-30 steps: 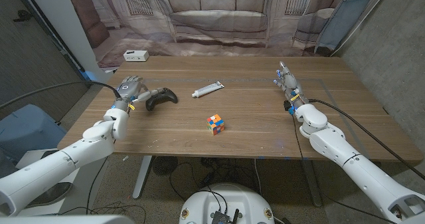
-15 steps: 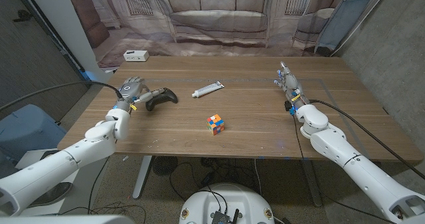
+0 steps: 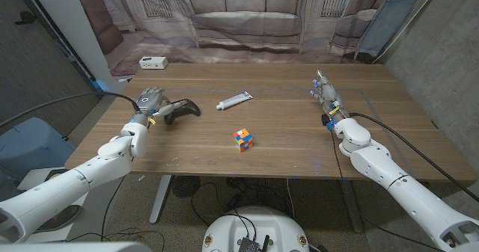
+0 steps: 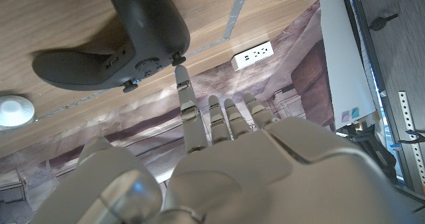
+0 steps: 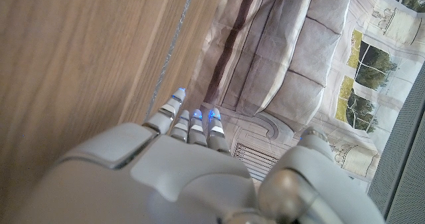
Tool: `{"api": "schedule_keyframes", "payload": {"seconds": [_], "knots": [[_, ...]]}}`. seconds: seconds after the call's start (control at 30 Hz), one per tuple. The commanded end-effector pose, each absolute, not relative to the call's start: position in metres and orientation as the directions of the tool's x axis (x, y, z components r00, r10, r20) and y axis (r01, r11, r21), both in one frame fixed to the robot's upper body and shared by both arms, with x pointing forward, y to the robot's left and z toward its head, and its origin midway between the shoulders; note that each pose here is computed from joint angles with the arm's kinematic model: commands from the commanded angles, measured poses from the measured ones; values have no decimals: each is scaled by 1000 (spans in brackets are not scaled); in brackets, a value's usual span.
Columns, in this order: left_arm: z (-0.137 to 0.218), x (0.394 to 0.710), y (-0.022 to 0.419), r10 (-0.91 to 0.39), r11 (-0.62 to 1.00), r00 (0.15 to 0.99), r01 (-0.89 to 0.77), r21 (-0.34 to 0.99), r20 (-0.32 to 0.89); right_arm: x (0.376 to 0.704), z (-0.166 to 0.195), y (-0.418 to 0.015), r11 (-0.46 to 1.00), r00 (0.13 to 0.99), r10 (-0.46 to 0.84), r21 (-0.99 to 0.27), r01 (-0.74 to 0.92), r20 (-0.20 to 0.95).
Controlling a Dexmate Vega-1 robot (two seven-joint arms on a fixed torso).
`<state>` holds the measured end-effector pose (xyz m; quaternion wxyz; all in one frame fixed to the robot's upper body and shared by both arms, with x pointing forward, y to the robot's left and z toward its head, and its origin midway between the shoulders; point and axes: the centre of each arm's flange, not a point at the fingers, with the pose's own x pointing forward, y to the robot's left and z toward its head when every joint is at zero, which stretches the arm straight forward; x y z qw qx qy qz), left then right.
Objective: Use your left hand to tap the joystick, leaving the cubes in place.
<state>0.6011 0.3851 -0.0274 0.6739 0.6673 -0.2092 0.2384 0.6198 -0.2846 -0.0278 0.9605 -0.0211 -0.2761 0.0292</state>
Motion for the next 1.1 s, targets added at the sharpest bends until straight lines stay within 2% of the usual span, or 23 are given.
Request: {"api": "schedule_keyframes", "payload": {"seconds": [0.03,1.1], "knots": [[-34,596,386,62,1,798,-601,799,600,619,-28,-285,997,847,74,-59,-50,527],[-44,598,386,92,-14,801,-593,805,591,622,-23,-284,995,851,88,-78,-55,518]]}}
